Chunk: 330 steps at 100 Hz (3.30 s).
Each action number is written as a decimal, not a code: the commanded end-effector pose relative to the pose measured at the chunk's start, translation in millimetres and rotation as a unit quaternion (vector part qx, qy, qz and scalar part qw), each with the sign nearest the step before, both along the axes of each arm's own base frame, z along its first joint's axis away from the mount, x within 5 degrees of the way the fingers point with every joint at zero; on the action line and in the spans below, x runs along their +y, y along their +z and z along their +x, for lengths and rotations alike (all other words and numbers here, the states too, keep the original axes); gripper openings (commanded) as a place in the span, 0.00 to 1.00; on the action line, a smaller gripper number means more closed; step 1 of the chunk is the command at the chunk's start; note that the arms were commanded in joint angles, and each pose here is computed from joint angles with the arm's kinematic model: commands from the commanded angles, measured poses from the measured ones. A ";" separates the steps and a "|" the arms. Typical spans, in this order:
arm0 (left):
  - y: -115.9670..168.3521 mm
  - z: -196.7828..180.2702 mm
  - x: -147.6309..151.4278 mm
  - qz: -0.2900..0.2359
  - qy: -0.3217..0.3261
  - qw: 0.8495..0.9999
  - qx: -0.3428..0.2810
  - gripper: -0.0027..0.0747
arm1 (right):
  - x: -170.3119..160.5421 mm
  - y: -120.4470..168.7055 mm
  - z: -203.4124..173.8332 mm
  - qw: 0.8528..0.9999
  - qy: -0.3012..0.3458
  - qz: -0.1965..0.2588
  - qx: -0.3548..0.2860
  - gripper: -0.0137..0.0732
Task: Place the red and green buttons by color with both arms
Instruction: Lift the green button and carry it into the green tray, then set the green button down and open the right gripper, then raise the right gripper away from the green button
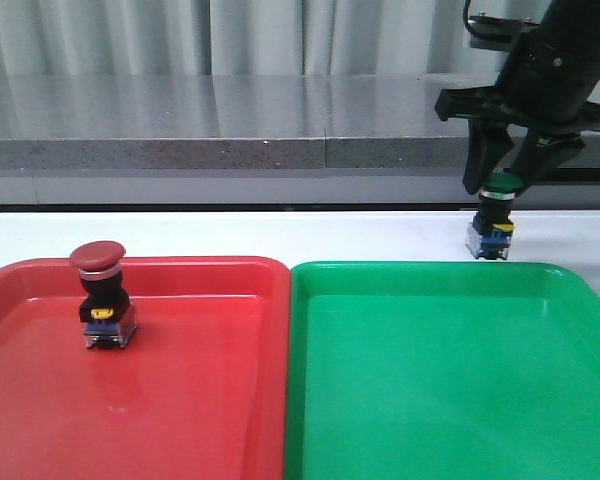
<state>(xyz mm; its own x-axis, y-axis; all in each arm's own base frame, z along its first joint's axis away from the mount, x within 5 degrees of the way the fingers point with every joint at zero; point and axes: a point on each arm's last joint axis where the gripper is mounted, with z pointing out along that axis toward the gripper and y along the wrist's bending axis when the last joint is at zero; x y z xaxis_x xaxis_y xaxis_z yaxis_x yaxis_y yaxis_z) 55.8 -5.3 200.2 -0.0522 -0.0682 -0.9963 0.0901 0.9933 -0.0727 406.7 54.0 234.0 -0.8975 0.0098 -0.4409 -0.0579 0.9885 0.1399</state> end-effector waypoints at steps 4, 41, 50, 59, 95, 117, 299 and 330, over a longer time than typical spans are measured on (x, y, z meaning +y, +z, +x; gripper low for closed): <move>-4.5 -0.4 0.3 -0.006 0.002 0.999 -0.035 0.01 | -0.1 55.9 -11.3 0.998 0.007 0.007 -0.067 0.43; -4.5 -0.4 0.3 -0.006 0.002 0.999 -0.035 0.01 | 30.9 101.3 -50.8 0.995 0.041 0.026 -0.092 0.43; -4.5 -0.4 0.3 -0.006 0.002 0.999 -0.035 0.01 | 41.0 93.3 -56.6 0.995 0.046 0.031 -0.080 0.43; -4.5 -0.4 0.3 -0.006 0.002 0.999 -0.035 0.01 | 46.9 79.1 -60.4 0.996 0.042 0.032 -0.066 0.43; -4.5 -0.4 0.3 -0.006 0.002 0.999 -0.035 0.01 | 66.3 23.2 -78.8 0.997 0.033 0.043 -0.045 0.43; -4.5 -0.4 0.3 -0.006 0.002 0.999 -0.035 0.01 | 64.0 3.4 -83.4 0.998 0.026 0.041 -0.038 0.43; -4.5 -0.4 0.3 -0.006 0.002 0.999 -0.035 0.01 | 46.9 84.7 -122.6 0.984 0.042 0.046 -0.167 0.87; -4.5 -0.4 0.3 -0.006 0.002 0.999 -0.035 0.01 | 19.7 140.1 -180.8 0.960 0.058 0.007 -0.274 0.86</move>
